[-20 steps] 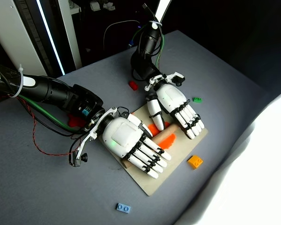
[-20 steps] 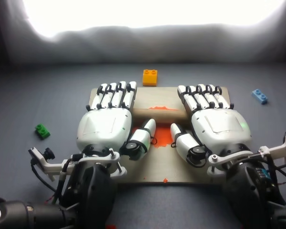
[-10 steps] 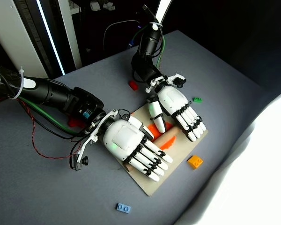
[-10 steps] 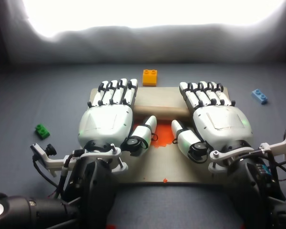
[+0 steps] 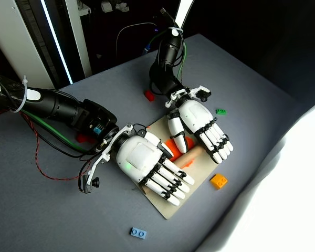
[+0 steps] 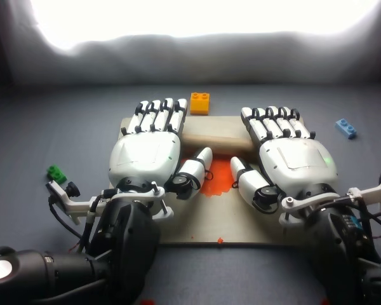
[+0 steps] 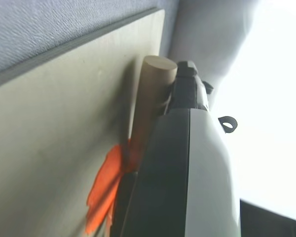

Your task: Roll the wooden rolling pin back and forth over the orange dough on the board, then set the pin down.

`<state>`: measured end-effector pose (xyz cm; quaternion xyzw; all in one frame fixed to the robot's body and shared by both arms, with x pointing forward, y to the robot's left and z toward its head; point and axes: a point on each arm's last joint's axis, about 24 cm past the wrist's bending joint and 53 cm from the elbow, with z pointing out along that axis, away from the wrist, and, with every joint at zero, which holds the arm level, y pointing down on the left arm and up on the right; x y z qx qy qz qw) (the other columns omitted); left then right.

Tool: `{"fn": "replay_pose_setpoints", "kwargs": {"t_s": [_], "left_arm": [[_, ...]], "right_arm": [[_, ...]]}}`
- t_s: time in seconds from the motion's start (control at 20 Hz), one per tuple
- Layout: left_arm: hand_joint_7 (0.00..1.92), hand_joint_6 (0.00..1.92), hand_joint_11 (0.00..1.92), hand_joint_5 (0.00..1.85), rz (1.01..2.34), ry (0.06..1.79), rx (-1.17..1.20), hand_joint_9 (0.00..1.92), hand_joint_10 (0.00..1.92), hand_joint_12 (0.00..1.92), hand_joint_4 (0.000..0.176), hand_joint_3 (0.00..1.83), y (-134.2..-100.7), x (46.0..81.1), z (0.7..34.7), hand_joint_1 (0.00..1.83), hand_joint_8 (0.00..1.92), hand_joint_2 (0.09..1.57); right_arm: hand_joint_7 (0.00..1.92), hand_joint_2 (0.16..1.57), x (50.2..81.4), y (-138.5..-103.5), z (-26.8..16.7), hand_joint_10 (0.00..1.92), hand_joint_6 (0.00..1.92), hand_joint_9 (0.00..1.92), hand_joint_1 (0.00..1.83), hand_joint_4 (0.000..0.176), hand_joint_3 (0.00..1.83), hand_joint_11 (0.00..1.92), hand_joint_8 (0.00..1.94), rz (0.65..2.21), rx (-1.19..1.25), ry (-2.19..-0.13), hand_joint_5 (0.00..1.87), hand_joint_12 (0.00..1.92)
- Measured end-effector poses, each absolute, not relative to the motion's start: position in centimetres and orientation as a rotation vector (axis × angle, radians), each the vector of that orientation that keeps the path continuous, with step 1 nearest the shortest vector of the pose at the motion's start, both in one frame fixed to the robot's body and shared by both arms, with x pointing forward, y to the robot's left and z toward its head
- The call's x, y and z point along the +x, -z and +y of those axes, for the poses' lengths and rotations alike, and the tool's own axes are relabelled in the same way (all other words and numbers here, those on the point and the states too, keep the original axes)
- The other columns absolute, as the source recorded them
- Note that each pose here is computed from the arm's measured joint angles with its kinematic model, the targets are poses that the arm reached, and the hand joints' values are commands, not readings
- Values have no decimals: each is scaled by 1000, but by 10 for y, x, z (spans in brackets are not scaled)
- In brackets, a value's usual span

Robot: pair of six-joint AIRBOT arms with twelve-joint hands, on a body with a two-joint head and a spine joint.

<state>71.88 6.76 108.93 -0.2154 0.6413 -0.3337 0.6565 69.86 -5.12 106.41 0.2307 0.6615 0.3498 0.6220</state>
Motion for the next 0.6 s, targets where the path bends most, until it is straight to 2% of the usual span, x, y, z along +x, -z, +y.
{"fn": "replay_pose_setpoints", "kwargs": {"t_s": [0.6], "left_arm": [[0, 0, 0, 0, 1467, 754, -485, 0, 0, 0, 0, 2, -1090, 727, 66, 0, 0, 1496]], "right_arm": [[45, 1571, 709, -1065, -55, 2, 4, 5, 0, 0, 127, 0, 5, 1517, 539, -807, 35, 0]]}}
